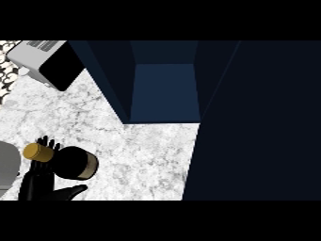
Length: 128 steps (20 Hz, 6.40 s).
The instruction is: Pick up the wine, place it into the cabinet and close the cabinet
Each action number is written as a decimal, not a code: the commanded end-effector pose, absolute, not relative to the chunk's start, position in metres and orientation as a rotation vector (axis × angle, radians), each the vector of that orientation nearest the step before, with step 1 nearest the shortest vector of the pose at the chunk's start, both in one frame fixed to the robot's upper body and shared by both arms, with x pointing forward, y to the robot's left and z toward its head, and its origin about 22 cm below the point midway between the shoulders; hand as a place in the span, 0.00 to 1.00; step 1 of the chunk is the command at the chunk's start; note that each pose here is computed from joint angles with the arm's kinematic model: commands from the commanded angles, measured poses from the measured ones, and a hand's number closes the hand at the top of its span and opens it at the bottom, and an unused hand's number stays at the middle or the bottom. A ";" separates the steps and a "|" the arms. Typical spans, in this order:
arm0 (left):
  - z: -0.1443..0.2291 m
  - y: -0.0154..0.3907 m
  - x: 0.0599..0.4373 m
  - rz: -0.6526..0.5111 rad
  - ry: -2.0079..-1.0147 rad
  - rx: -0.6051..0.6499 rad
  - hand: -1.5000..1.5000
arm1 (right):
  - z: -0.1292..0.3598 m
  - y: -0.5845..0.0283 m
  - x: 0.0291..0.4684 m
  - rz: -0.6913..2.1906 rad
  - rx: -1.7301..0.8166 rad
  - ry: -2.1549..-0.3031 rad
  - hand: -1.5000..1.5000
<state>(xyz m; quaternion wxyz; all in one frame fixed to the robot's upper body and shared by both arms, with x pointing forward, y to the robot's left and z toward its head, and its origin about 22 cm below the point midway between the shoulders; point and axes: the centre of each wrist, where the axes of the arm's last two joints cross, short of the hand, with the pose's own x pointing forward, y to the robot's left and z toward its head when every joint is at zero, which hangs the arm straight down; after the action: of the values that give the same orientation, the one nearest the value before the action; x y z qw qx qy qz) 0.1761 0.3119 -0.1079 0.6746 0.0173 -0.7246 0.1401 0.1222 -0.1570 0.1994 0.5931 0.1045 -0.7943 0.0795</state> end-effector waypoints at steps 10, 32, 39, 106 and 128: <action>-0.118 0.304 0.190 0.381 -1.719 0.008 1.00 | 0.216 -0.175 0.085 0.152 0.246 -1.940 0.00; -0.110 0.270 0.201 0.017 -1.710 -0.340 1.00 | 0.206 -0.182 0.076 0.146 0.240 -1.930 0.00; -0.087 0.223 0.210 -0.017 -1.754 -0.364 1.00 | 0.201 -0.178 0.079 0.131 0.237 -1.943 0.00; 0.013 0.093 0.407 -0.120 -1.645 0.066 1.00 | 0.187 -0.191 0.075 0.153 0.289 -1.947 0.00; 0.021 0.133 0.430 -0.071 -1.685 0.266 0.00 | 0.173 -0.193 0.079 0.215 0.323 -1.946 0.00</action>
<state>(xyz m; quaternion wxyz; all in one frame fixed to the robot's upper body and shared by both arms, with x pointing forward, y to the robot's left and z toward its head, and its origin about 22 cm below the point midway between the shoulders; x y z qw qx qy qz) 0.4270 0.1238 0.0185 0.6658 0.0892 -0.7406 -0.0171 0.0995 -0.1901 0.1509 0.5442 0.0815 -0.8286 0.1026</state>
